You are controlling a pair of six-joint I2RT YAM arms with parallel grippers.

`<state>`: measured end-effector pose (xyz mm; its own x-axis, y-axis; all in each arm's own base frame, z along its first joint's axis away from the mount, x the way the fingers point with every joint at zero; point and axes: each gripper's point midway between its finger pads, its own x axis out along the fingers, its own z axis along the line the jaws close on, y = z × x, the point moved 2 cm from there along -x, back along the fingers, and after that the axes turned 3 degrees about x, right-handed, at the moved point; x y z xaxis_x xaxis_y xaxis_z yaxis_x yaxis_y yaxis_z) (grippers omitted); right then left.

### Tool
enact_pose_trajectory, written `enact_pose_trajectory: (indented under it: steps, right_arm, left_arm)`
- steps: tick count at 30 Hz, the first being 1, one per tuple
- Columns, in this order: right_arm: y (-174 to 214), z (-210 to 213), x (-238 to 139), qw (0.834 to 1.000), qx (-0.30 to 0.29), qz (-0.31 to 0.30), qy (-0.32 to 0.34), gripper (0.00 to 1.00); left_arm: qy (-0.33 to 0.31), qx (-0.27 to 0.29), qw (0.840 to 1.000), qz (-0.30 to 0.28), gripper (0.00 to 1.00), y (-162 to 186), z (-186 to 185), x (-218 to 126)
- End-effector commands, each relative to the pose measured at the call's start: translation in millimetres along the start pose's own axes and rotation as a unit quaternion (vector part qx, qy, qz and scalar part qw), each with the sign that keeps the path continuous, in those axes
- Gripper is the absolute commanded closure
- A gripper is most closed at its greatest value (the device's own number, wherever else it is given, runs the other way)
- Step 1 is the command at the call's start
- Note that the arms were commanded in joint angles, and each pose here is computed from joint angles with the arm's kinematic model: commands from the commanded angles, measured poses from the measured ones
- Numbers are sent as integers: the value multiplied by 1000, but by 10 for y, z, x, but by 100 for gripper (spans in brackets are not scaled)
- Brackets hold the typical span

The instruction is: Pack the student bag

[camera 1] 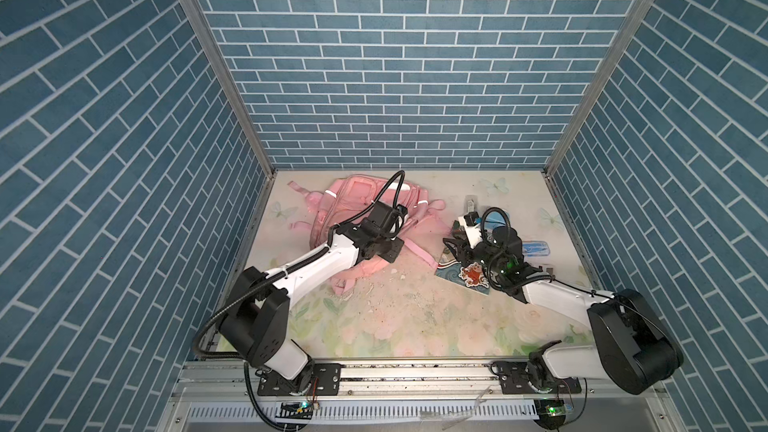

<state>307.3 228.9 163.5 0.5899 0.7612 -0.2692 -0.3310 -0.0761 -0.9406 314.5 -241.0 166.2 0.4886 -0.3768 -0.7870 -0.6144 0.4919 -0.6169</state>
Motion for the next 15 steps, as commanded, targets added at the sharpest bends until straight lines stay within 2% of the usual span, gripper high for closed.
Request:
enact_pose_trajectory:
  steps: [1,15]
  right_arm:
    - [-143,163,58,996,-54,-42,-57,58]
    - [-167,339,494,984,-59,-66,-154,59]
  left_arm:
    - [22,17,998,-57,100,-319,-77,-316]
    - [68,39,991,-111,100,-449,-223,-751]
